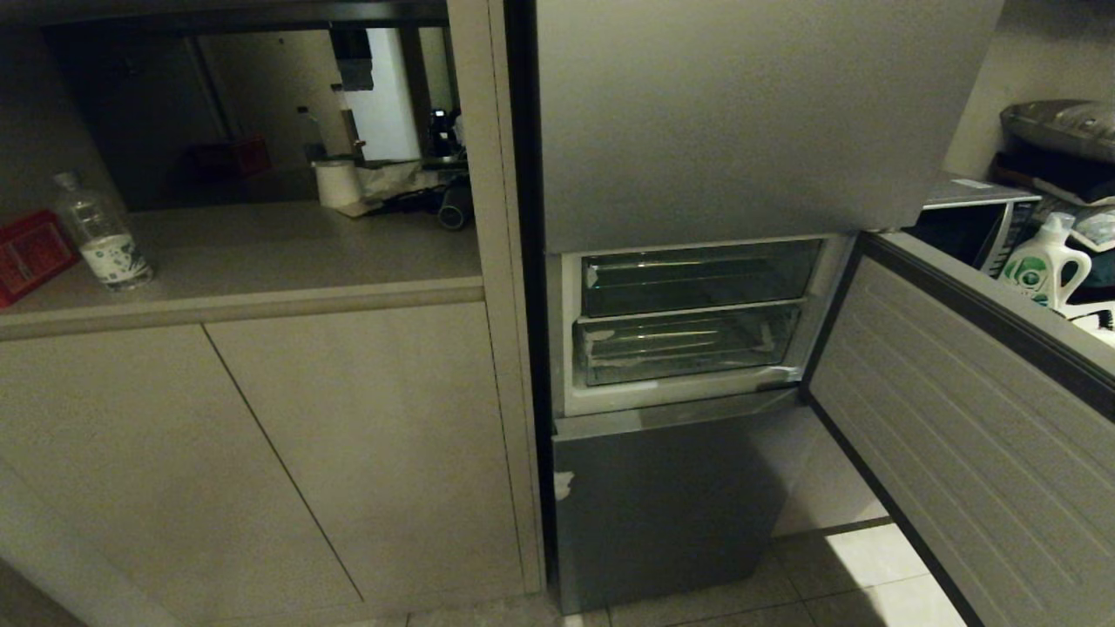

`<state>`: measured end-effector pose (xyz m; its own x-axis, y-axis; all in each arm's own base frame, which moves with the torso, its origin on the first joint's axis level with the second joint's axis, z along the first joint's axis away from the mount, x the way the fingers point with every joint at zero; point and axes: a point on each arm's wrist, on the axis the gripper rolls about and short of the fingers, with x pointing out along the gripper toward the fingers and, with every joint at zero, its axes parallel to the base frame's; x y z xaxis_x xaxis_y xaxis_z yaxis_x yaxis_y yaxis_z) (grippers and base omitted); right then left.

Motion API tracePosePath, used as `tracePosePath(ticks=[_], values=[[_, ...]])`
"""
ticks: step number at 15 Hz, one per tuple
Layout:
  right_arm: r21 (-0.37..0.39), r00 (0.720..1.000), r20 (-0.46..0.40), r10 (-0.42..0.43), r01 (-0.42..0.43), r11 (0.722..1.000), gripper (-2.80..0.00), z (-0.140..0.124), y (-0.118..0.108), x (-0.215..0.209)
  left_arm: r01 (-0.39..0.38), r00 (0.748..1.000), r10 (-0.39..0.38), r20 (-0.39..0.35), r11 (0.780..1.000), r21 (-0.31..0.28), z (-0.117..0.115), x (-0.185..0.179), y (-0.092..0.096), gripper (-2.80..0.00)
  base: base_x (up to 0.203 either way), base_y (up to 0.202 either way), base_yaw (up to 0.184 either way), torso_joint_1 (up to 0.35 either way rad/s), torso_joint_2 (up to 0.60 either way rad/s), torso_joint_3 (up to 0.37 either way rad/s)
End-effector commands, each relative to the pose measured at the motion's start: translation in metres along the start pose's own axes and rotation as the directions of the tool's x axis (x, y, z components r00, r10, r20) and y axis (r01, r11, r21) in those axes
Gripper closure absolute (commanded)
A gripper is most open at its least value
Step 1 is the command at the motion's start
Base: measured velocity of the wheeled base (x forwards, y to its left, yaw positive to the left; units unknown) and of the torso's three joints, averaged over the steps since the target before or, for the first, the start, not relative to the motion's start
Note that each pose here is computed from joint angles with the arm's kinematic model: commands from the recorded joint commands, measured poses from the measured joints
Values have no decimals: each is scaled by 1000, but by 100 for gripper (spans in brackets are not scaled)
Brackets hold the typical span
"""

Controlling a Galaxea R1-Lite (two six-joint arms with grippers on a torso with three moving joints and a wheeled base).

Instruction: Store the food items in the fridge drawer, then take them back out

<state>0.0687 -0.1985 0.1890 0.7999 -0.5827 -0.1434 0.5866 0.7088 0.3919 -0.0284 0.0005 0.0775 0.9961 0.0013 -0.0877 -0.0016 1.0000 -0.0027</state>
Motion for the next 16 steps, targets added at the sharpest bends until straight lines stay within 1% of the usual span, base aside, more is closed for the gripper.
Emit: tracePosePath(ticks=[1, 3, 5, 7, 8, 9, 10, 11, 12, 13, 14, 16], values=[[23, 1000, 1, 2, -2, 1000, 0, 6, -5, 8, 0, 1000, 0, -1, 1000, -1, 0, 0, 0, 0, 0, 0, 0, 0, 0, 0], [48, 999, -36, -18, 20, 999, 0, 1, -17, 22, 0, 1000, 0, -1, 1000, 0, 0, 0, 0, 0, 0, 0, 0, 0, 0, 0], [60, 995, -98, -11, 17, 998, 0, -10, -27, 38, 0, 1000, 0, -1, 1000, -1, 0, 0, 0, 0, 0, 0, 0, 0, 0, 0], [87, 985, -172, 26, -11, 996, 0, -27, -28, 50, 0, 1000, 0, -1, 1000, 1, 0, 0, 0, 0, 0, 0, 0, 0, 0, 0], [114, 977, -205, 58, -35, 993, 0, -34, -27, 54, 0, 1000, 0, -1, 1000, 1, 0, 0, 0, 0, 0, 0, 0, 0, 0, 0], [159, 966, -241, 98, -61, 985, 0, -42, -26, 55, 0, 1000, 0, -1, 1000, 0, 0, 0, 0, 0, 0, 0, 0, 0, 0, 0], [227, 951, -275, 142, -80, 971, 0, -48, -22, 56, 0, 1000, 0, -1, 1000, -1, 0, 0, 0, 0, 0, 0, 0, 0, 0, 0], [297, 932, -306, 196, -102, 949, 0, -53, -18, 56, 0, 1000, 0, -1, 1000, 1, 0, 0, 0, 0, 0, 0, 0, 0, 0, 0], [362, 906, -344, 245, -113, 925, 0, -59, -14, 55, 0, 1000, 0, -1, 1000, -1, 0, 0, 0, 0, 0, 0, 0, 0, 0, 0], [403, 882, -377, 282, -118, 907, 0, -64, -10, 51, 0, 1000, 0, -2, 1000, 0, 0, 0, 0, 0, 0, 0, 0, 0, 0, 0], [426, 860, -403, 312, -126, 896, 0, -67, -4, 46, 0, 1000, 0, -1, 1000, 1, 0, 0, 0, 0, 0, 0, 0, 0, 0, 0], [435, 804, -450, 390, -184, 881, 0, -78, 22, 36, 0, 1000, 0, -1, 1000, -1, 0, 0, 0, 0, 0, 0, 0, 0, 0, 0]])
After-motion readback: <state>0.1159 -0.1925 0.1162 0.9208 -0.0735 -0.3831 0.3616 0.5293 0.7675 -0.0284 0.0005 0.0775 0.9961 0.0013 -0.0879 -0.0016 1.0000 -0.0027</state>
